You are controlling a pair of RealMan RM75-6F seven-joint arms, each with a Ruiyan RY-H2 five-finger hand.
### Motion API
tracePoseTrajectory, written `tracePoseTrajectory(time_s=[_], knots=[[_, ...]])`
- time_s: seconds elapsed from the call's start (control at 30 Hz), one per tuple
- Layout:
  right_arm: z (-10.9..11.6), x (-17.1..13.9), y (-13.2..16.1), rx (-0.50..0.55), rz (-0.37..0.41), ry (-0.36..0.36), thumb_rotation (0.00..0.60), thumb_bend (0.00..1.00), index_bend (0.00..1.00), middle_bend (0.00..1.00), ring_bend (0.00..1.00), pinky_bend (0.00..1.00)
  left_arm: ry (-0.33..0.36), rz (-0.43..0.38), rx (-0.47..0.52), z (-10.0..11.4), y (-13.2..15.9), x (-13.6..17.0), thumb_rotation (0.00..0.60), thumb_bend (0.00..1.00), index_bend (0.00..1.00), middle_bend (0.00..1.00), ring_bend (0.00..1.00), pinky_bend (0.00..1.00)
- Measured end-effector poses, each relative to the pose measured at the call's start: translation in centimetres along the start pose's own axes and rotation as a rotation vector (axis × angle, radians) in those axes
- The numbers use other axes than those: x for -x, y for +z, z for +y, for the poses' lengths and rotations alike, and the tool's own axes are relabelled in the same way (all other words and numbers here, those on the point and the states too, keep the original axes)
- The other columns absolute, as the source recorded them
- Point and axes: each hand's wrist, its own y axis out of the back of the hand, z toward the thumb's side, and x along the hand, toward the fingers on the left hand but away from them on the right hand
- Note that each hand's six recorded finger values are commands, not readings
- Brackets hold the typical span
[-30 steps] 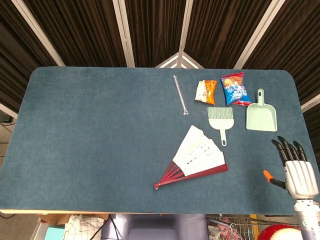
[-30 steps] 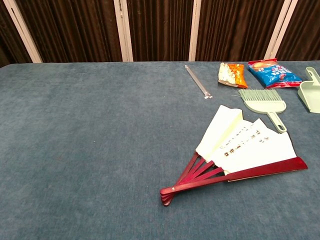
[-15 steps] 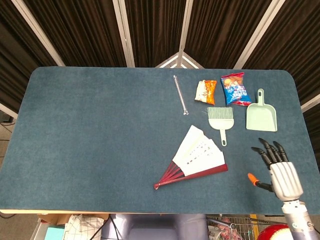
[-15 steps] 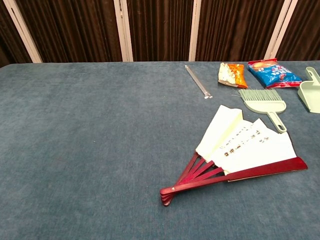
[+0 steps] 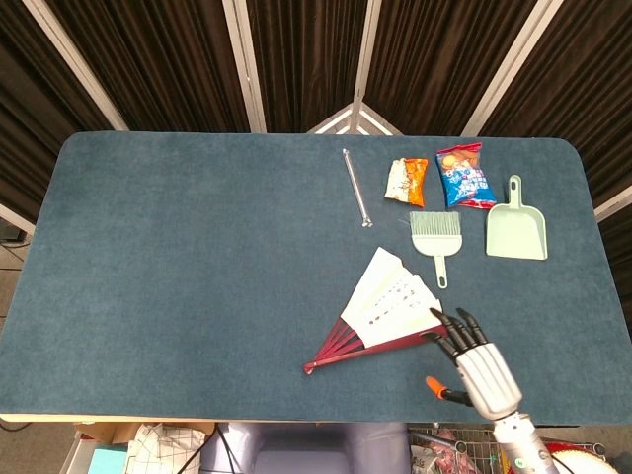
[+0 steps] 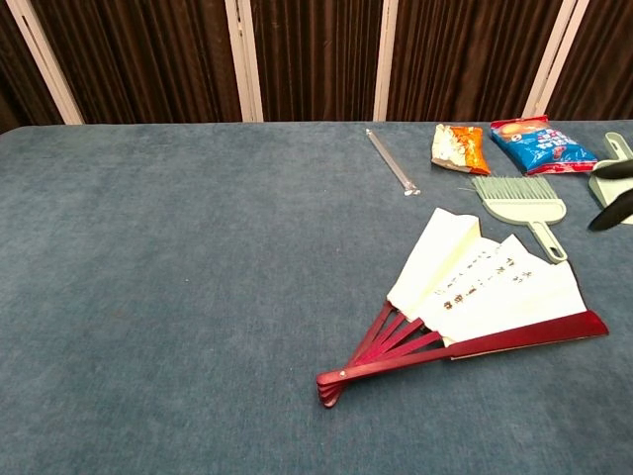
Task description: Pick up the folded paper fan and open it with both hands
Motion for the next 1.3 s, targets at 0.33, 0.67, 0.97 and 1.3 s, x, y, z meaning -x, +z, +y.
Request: tracePoseTrajectory(time_s=[0.33, 0.67, 0.97, 1.3], knots=[[-4.9, 1.0, 1.9, -0.043, 0.028, 0.072, 0.6, 0.23, 0.31, 0.09, 0.16, 0.07, -0.001, 0.006, 0.004, 0.1, -0.2, -0.1, 0.6, 0.38, 0.06, 0.0, 0.0, 0.0], [-7.4, 2.3, 1.6, -0.094, 0.007, 0.087, 0.6, 0.24, 0.31, 0.09, 0.16, 0.07, 0.001, 0.013, 0.007, 0.2, -0.4, -0.2, 0.6, 0.38, 0.06, 0.0, 0.0, 0.0], [-8.9, 3.4, 1.5, -0.142, 0.011, 0.069, 0.6, 0.23, 0.31, 0.1, 0.16, 0.07, -0.002, 0.018, 0.0, 0.0, -0.3, -0.3, 0.6, 0.38, 0.06, 0.0, 0.0, 0.0], [-10.1, 4.1, 1.7, -0.163, 0.02, 0.017, 0.6, 0.23, 0.31, 0.12, 0.17, 0.07, 0.003, 0.026, -0.003, 0.1, -0.4, -0.3, 0.6, 0.38, 0.06, 0.0, 0.0, 0.0]])
